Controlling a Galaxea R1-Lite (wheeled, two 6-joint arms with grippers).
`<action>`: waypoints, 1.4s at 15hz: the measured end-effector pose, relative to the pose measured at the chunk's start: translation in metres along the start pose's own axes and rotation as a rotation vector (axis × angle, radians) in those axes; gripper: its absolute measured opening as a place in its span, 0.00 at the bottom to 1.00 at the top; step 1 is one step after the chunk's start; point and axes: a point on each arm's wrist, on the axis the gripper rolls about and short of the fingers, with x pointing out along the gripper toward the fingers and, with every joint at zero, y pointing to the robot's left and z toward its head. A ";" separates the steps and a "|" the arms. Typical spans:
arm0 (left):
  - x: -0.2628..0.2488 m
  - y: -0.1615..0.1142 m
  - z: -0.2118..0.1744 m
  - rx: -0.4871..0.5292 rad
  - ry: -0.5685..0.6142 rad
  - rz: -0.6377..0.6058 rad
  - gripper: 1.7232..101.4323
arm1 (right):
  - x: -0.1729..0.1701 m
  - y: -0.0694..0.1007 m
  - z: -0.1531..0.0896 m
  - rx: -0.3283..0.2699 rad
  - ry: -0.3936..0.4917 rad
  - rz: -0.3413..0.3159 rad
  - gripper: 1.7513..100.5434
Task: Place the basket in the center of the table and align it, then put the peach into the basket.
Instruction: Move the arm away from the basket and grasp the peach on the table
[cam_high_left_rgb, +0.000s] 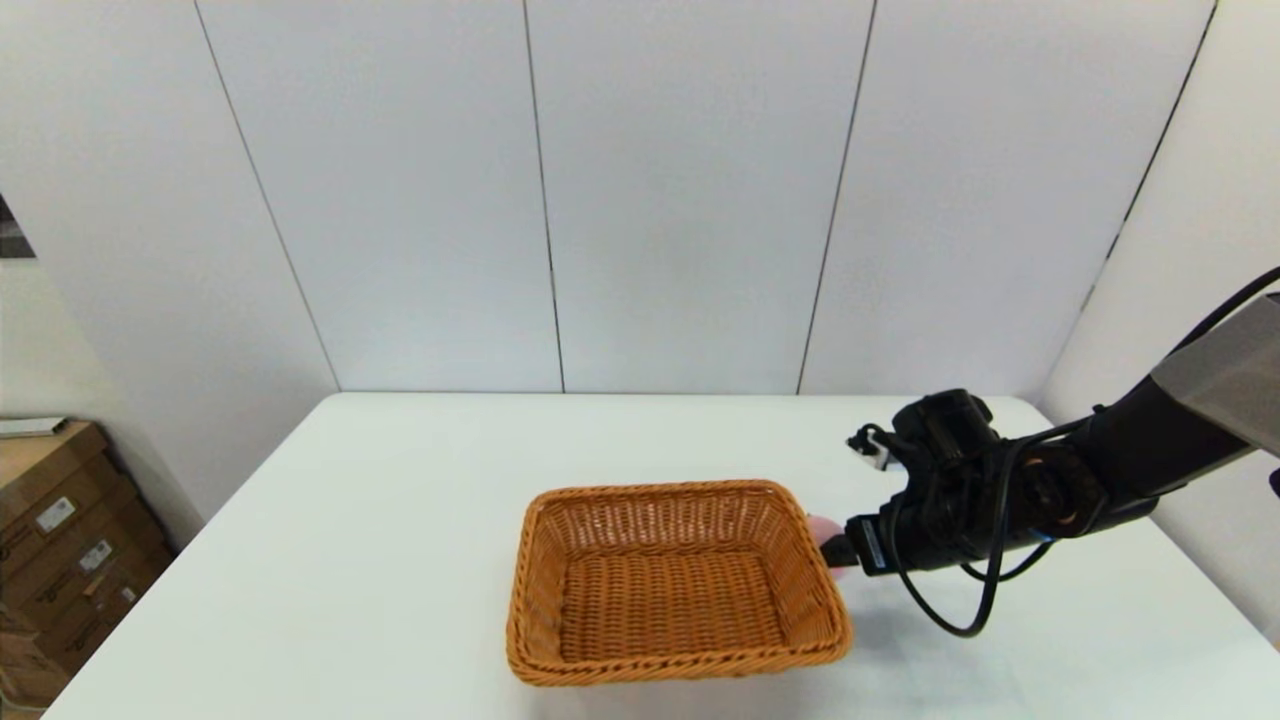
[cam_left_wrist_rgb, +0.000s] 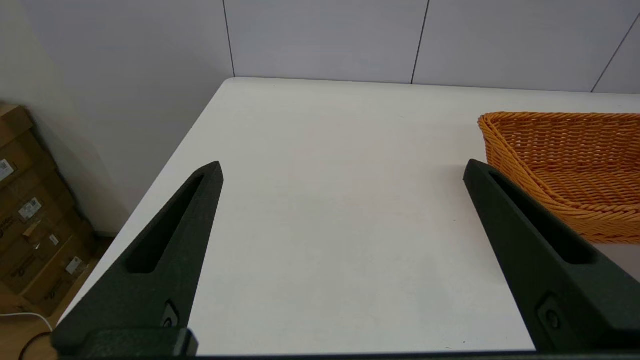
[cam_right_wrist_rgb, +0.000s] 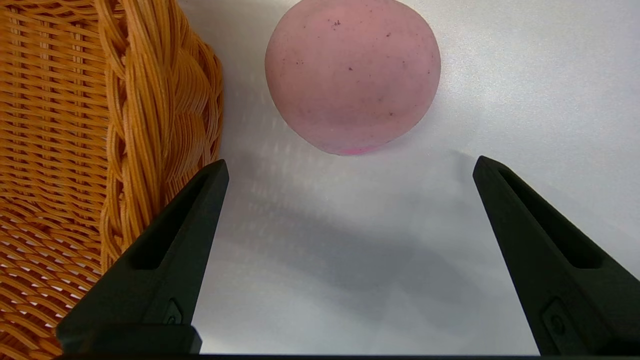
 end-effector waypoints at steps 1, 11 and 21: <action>0.000 0.000 0.000 0.000 0.000 0.000 0.96 | 0.001 0.000 0.000 0.000 0.001 0.000 0.96; 0.000 0.000 0.000 -0.002 0.000 0.001 0.96 | 0.013 -0.002 0.011 -0.003 -0.022 0.000 0.96; 0.000 0.000 0.000 -0.003 -0.001 0.001 0.96 | 0.016 -0.004 0.009 0.003 -0.013 -0.002 0.01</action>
